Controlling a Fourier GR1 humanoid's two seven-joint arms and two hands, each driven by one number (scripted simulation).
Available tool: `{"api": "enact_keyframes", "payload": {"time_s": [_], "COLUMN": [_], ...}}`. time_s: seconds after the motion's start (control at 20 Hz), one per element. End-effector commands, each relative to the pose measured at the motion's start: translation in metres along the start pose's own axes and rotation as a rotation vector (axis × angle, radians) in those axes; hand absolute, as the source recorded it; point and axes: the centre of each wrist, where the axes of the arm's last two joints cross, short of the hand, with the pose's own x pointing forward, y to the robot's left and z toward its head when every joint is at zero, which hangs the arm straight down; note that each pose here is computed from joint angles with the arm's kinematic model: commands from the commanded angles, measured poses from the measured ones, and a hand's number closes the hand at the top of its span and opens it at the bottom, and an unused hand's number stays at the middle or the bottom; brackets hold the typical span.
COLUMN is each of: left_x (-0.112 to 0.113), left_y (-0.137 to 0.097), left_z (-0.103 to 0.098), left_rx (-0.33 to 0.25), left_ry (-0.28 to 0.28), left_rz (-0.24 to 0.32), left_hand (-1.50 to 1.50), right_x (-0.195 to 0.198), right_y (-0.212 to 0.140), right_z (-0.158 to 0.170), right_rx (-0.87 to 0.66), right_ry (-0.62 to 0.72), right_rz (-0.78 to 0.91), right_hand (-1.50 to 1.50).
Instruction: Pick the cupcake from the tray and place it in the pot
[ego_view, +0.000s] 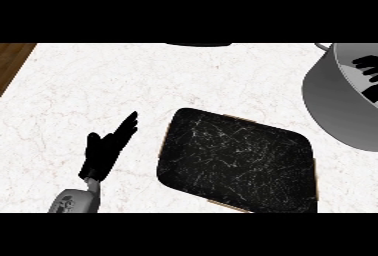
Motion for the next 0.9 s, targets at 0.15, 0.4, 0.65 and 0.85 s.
{"api": "enact_keyframes", "payload": {"time_s": [0.15,0.4,0.65,0.85], "left_x": [-0.008,-0.012,-0.006,-0.006], "left_y": [0.006,0.008,0.009,-0.004], "left_z": [-0.002,0.012,0.000,-0.001], "left_rx": [0.027,0.020,0.032,0.038], "left_ry": [0.010,0.007,0.015,0.007], "left_rz": [0.004,-0.003,-0.003,0.011], "left_hand": [0.00,0.00,0.00,0.00], "right_x": [0.026,-0.014,-0.066,-0.093], "right_y": [-0.004,-0.054,-0.080,-0.098], "right_z": [-0.001,0.006,0.020,0.031], "right_rx": [-0.265,-0.494,-0.604,-0.636], "right_ry": [-0.178,-0.097,-0.137,-0.167], "right_rz": [-0.503,-0.710,-0.839,-0.927], "right_hand": [-1.50,-1.50,-1.50,-1.50]}}
